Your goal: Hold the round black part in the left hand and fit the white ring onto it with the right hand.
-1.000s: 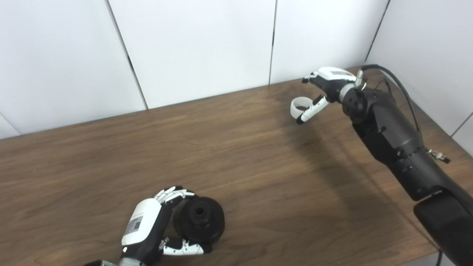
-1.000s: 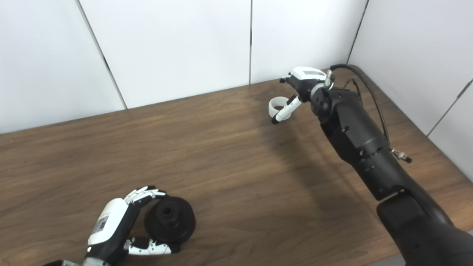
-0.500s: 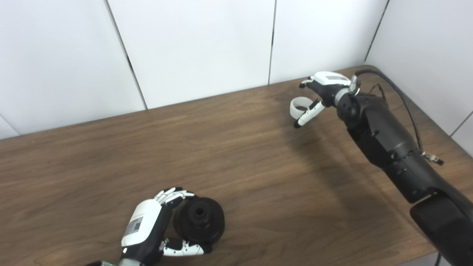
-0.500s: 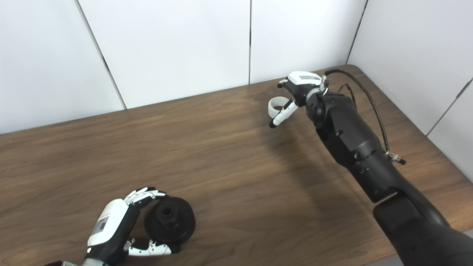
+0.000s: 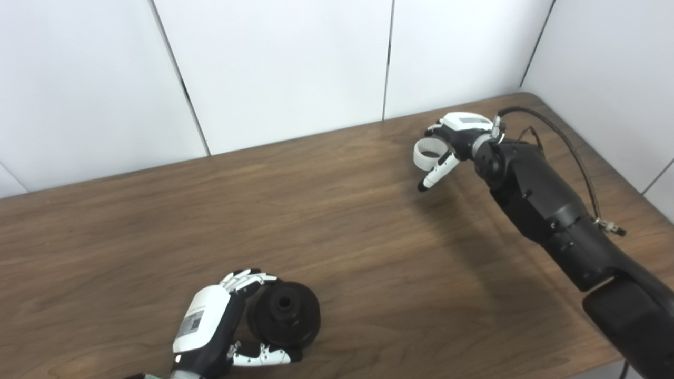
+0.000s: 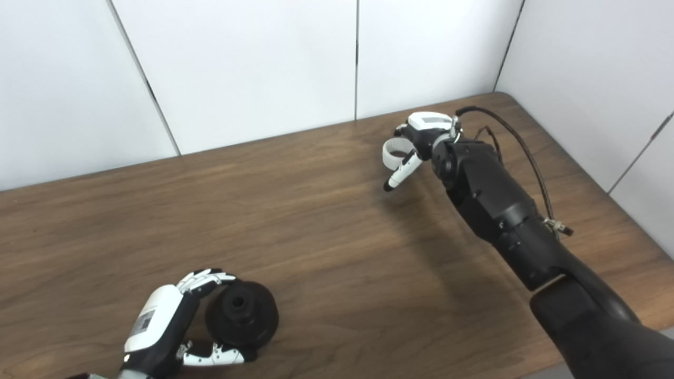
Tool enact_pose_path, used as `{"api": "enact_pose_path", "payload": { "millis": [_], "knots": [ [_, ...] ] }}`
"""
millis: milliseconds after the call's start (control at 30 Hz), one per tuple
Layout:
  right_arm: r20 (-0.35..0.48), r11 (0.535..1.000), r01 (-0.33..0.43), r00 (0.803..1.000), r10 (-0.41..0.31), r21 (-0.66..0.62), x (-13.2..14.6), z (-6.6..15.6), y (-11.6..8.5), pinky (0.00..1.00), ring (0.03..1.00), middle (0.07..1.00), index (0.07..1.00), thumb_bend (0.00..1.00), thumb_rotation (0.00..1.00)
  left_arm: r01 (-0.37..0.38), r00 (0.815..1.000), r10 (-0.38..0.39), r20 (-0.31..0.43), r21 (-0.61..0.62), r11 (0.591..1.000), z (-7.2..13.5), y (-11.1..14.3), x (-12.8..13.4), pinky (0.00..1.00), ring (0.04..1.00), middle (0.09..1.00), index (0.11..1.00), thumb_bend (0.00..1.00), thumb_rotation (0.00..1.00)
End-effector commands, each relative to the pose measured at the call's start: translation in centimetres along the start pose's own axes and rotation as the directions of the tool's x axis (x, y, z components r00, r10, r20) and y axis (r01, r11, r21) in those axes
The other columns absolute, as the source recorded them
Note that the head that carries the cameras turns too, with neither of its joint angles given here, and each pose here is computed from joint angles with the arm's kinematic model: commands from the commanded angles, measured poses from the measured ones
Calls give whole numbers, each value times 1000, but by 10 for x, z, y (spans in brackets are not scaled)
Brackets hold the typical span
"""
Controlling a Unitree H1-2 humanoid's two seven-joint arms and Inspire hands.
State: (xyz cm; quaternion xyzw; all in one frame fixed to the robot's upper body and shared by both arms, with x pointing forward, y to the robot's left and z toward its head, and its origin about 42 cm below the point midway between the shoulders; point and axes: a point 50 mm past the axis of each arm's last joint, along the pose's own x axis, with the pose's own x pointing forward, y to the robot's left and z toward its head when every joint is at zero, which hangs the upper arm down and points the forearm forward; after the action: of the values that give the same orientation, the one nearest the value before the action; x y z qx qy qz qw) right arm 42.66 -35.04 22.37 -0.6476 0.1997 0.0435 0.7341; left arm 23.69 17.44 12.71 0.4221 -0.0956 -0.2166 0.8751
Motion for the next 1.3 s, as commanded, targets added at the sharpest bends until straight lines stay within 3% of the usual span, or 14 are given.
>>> {"api": "enact_pose_path", "payload": {
  "millis": [0, 667, 1033, 1267],
  "knots": [
    [10, 993, 116, 993, -116, -21, 0, 2, -37, 1000, 1000, 1000, 895, 981, 434, 1, 1000, -1, 12, 15, 1000, 3, 4, 0, 932, 893, 801, 485, 524, 52],
    [-6, 995, 98, 995, -98, -24, 1, -3, -38, 1000, 1000, 1000, 857, 949, 432, 1, 1000, -1, 11, 8, 1000, 4, 4, 0, 894, 891, 803, 485, 523, 52],
    [4, 994, 92, 996, -92, -50, 0, -3, -37, 1000, 1000, 997, 776, 893, 443, -6, 1000, 6, 14, 8, 1000, 4, 4, 1, 887, 889, 800, 485, 523, 51],
    [14, 993, 97, 995, -96, -68, 3, -4, -33, 1000, 1000, 936, 715, 853, 437, -4, 1000, 4, 12, 14, 1000, 5, 5, 1, 893, 884, 802, 485, 523, 52]
  ]
}}
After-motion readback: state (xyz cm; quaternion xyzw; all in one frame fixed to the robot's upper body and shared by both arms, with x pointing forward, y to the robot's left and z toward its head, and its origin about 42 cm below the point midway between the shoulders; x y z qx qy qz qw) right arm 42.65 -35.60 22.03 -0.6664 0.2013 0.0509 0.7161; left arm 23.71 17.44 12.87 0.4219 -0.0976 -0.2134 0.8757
